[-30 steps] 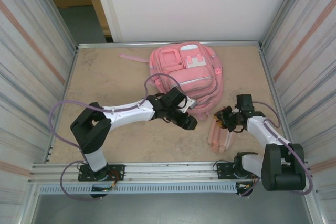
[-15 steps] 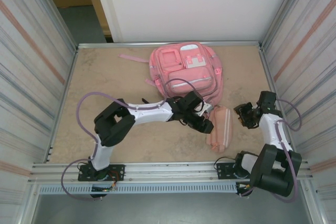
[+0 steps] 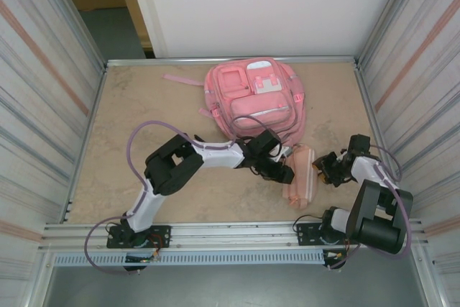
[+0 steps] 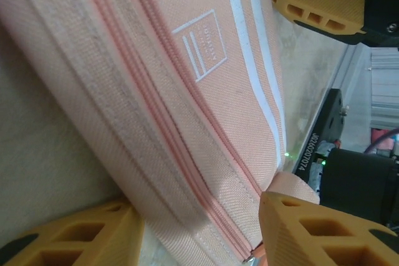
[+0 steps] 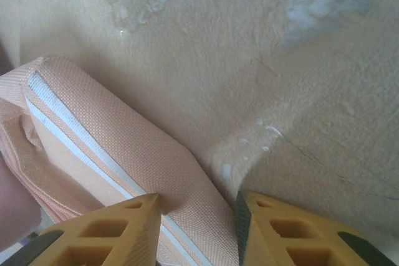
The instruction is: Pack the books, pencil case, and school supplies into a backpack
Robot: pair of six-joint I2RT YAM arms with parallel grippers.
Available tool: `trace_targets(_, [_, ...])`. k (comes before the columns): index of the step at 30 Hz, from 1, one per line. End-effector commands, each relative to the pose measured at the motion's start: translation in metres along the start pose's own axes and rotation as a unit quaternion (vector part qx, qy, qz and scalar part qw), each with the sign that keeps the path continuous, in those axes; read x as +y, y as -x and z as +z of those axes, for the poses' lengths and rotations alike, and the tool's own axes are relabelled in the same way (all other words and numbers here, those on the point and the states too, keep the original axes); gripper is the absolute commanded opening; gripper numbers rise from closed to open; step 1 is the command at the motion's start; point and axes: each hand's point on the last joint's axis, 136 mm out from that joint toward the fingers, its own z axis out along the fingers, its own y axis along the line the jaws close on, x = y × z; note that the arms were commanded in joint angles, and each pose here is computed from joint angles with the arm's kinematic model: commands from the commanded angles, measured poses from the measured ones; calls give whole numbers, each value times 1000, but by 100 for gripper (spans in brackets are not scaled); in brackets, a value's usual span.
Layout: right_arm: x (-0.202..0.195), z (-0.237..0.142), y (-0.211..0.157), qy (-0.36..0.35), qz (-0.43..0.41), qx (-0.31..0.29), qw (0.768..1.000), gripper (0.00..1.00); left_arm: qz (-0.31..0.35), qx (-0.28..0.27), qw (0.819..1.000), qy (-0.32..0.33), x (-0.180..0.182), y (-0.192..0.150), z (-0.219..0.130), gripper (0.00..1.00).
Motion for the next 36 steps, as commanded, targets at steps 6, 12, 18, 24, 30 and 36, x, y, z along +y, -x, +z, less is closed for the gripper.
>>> trace_targets(6, [7,-6,-15,43,1,-2,999,36,-27,2,998,-53,-12,14,-2,20])
trace_targets(12, [14,-40,-6,34,-32,-70,996,48,2,-61,998,-31,-28,30,-45,0])
trace_targets(18, [64,-101,4,108,-72,-157,979,60,95,-82,992,19,-50,21,-89,0])
trace_targets(24, [106,-133,0,136,-153,-188,961,70,267,-158,942,130,-57,7,-160,0])
trace_targets(30, [169,-138,-46,243,-247,-96,933,70,376,-217,881,187,-62,-6,-215,0])
trace_targets(36, [200,-147,-82,221,-416,-79,879,66,389,-210,865,239,-46,-8,-245,0])
